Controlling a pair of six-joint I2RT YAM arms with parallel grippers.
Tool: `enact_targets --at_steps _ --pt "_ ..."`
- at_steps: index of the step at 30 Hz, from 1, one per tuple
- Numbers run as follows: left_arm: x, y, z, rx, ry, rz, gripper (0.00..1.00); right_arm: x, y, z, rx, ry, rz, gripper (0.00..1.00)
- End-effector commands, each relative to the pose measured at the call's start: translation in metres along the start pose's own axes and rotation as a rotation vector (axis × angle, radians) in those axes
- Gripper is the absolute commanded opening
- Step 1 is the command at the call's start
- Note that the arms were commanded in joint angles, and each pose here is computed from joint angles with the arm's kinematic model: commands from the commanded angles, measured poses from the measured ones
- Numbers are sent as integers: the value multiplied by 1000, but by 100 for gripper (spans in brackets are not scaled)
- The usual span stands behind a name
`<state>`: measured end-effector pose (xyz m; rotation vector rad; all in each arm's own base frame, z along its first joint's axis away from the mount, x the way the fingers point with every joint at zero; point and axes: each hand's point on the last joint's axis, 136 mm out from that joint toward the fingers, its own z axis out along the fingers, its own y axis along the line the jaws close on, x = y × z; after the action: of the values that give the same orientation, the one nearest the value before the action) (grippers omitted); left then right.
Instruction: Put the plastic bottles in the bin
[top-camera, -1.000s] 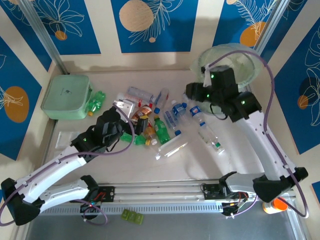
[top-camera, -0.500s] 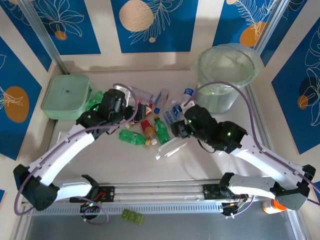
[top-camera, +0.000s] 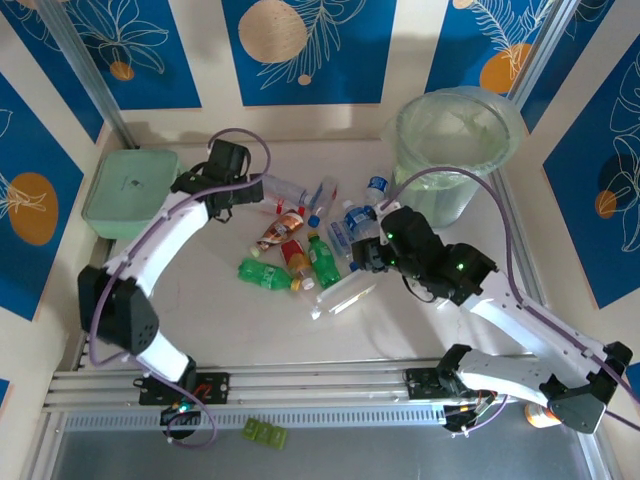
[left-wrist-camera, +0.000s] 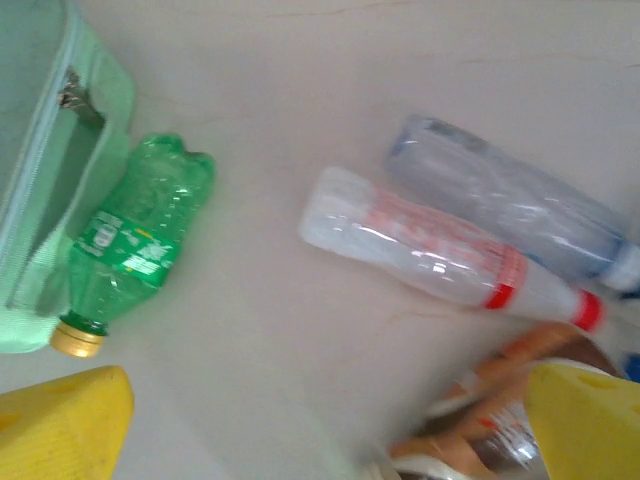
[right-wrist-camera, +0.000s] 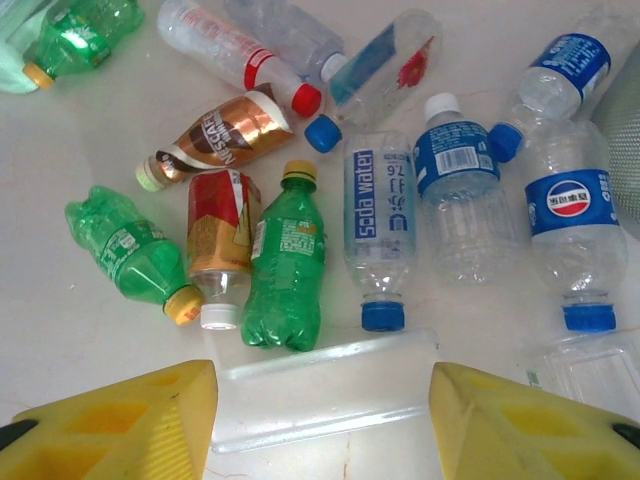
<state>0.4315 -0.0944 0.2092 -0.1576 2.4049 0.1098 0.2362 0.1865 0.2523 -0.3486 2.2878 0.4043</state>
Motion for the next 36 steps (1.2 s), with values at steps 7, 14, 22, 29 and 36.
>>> enact_targets --at_steps 7,14,22,29,36 --pt "-14 63 82 -182 170 76 94 -12 18 -6 -222 0 134 58" --pt "-17 81 115 -184 249 184 90 -17 23 -7 -285 11 171 58" --pt "6 95 149 -221 338 219 89 -10 20 2 -279 32 186 58" --pt "17 109 172 -266 384 207 85 -8 20 3 -279 48 198 58" --pt "34 128 187 -301 431 192 82 -2 20 6 -275 74 212 58"
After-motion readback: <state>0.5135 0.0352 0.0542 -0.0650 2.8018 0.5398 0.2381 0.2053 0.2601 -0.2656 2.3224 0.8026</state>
